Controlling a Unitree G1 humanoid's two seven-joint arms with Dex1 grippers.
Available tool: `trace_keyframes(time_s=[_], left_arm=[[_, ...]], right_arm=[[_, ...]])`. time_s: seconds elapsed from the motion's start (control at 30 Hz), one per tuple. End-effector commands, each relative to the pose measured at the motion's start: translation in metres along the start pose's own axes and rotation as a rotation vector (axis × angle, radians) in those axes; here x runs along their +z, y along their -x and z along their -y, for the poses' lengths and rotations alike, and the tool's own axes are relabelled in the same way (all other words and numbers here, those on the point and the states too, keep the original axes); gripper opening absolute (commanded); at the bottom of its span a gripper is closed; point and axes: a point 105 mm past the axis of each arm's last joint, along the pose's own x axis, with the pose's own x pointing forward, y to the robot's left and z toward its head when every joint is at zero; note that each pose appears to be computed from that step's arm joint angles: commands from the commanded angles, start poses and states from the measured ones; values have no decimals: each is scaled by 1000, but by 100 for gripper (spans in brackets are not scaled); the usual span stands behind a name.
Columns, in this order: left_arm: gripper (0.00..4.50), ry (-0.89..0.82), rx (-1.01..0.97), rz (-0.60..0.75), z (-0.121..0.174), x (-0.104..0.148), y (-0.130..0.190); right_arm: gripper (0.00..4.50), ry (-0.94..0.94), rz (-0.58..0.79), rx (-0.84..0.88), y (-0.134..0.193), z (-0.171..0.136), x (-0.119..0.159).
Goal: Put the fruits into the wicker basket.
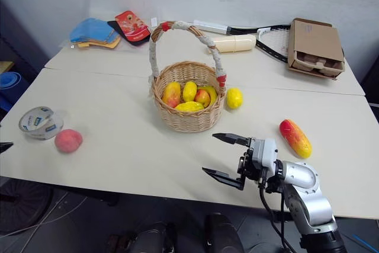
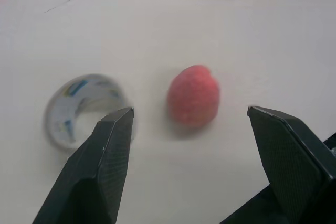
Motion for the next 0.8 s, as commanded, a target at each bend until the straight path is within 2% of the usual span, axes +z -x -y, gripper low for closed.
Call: trace_keyframes(time_s=[0.03,0.17,0.37,0.47,0.73,0.8], left_arm=[[364,-12,-50,-50,8,-18,-41],[364,-40,24,-88,-7,-25,-64],[364,-35,22,-163,-6,-40,-78],[307,-34,4,-194,-1,-48,-82],[75,-95,38,-225,-5,-51,-92],[46,-95,34,-212,-5,-48,-90]], right_arm=[[450,36,33,22,-6,1,13],[450,41,42,19,-10,4,23],[450,21,44,7,-13,3,29],[450,15,44,5,-14,3,29],[450,18,57,-2,-21,9,30],[450,22,59,-4,-23,10,31]])
